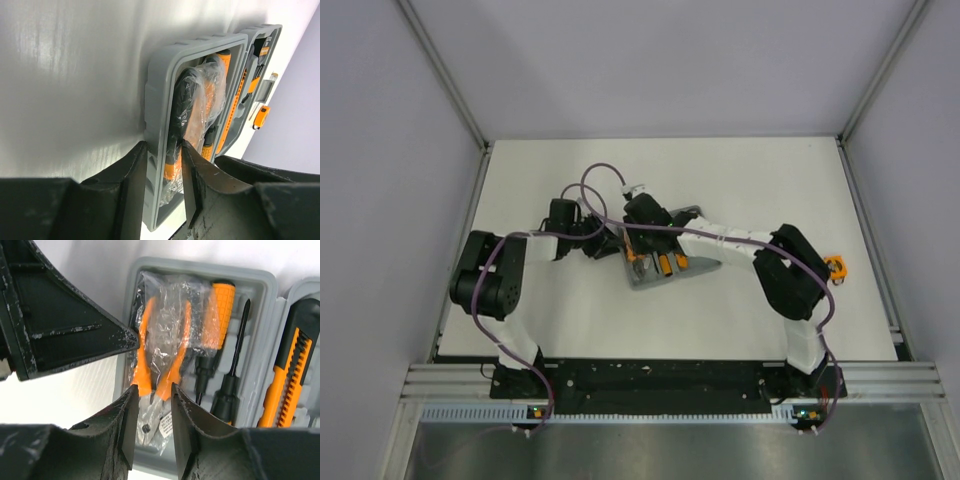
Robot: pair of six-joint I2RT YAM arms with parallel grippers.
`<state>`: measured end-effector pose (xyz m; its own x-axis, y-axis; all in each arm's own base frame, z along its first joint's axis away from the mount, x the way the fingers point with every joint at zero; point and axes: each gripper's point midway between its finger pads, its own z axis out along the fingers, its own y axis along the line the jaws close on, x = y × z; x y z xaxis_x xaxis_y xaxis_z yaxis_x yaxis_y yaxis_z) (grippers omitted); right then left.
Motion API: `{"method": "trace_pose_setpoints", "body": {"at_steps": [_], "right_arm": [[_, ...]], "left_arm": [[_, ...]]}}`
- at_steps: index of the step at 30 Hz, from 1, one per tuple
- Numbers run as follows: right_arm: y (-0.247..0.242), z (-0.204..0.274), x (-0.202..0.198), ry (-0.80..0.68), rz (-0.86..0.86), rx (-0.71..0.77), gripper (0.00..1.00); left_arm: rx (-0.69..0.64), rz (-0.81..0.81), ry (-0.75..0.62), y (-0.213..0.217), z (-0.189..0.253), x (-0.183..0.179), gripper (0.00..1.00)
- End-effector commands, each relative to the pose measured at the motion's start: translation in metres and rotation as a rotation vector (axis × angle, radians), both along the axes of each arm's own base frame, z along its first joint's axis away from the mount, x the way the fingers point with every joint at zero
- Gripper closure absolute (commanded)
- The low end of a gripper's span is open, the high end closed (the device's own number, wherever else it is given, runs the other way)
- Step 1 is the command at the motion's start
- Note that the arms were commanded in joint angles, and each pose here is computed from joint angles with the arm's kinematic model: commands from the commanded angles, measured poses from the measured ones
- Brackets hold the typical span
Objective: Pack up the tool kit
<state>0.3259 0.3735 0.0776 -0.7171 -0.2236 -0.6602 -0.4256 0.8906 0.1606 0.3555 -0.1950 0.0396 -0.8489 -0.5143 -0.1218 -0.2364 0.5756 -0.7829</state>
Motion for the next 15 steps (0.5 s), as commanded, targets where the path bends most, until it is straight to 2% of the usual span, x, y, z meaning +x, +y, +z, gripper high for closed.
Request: {"method": "trace_pose_setpoints", "body": {"at_steps": [1, 8, 15], "right_arm": [[0.008, 0.008, 0.028, -0.061, -0.007, 0.012, 0.69], [-0.003, -0.008, 0.038, -0.061, -0.044, -0.036, 0.71], [-0.009, -0.022, 0.040, -0.040, -0.053, -0.052, 0.76]], "left_arm": [[0.049, 0.004, -0.013, 0.003, -0.008, 0.011, 0.65], [0.119, 0.010, 0.049, 0.011, -0.020, 0.006, 0.74], [0.191, -0.022, 0.112, 0.011, -0.029, -0.003, 0.73]]}}
